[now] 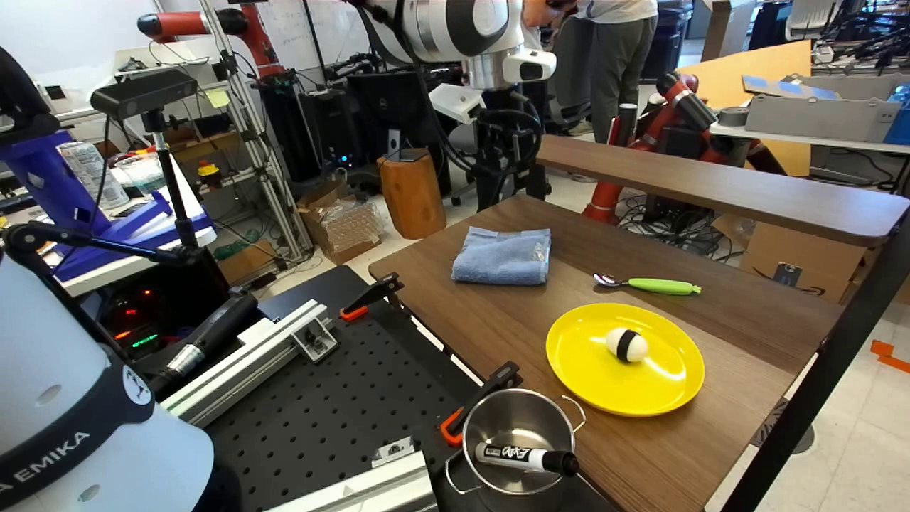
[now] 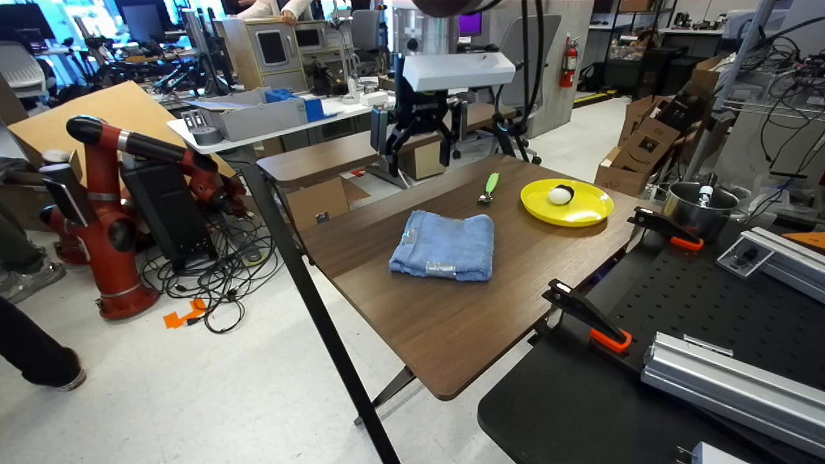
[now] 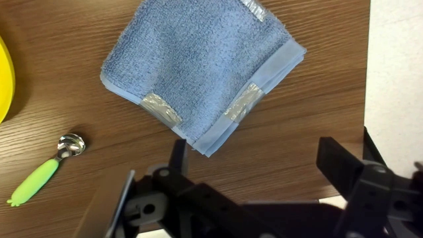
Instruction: Move the towel
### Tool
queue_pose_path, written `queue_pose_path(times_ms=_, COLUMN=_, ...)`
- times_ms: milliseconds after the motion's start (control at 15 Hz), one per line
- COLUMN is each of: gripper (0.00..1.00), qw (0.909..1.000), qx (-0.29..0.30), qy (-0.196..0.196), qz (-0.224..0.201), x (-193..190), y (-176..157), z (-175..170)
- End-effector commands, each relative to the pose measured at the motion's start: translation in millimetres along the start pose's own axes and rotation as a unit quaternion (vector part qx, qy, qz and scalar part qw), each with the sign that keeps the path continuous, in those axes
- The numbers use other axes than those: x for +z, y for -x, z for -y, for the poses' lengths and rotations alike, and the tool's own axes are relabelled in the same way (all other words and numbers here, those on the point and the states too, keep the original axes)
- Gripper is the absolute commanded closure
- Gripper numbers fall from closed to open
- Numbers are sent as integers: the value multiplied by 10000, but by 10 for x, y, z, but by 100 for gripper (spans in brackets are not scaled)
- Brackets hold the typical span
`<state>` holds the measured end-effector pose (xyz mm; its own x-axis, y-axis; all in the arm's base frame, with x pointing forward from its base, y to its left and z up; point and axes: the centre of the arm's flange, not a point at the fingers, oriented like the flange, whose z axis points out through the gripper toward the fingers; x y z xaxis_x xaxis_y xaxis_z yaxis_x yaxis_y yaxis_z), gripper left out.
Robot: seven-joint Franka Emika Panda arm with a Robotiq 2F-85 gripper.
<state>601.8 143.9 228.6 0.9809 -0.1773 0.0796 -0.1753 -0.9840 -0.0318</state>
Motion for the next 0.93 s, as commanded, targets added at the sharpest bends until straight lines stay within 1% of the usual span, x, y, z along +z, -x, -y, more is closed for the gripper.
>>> queue_pose_path(times_ms=0, gripper=0, qw=9998, qx=81, qy=136, qz=80, x=225, y=-178, z=155)
queue_pose_path(times_ms=333, gripper=0, qw=9996, qx=26, qy=174, qz=226, x=565, y=-268, z=230)
queue_pose_path(times_ms=667, gripper=0, qw=9990, qx=-47, qy=253, qz=353, x=937, y=-172, z=304)
queue_pose_path(times_ms=867, gripper=0, qw=9981, qx=-116, qy=316, qz=508, x=1189, y=-104, z=345)
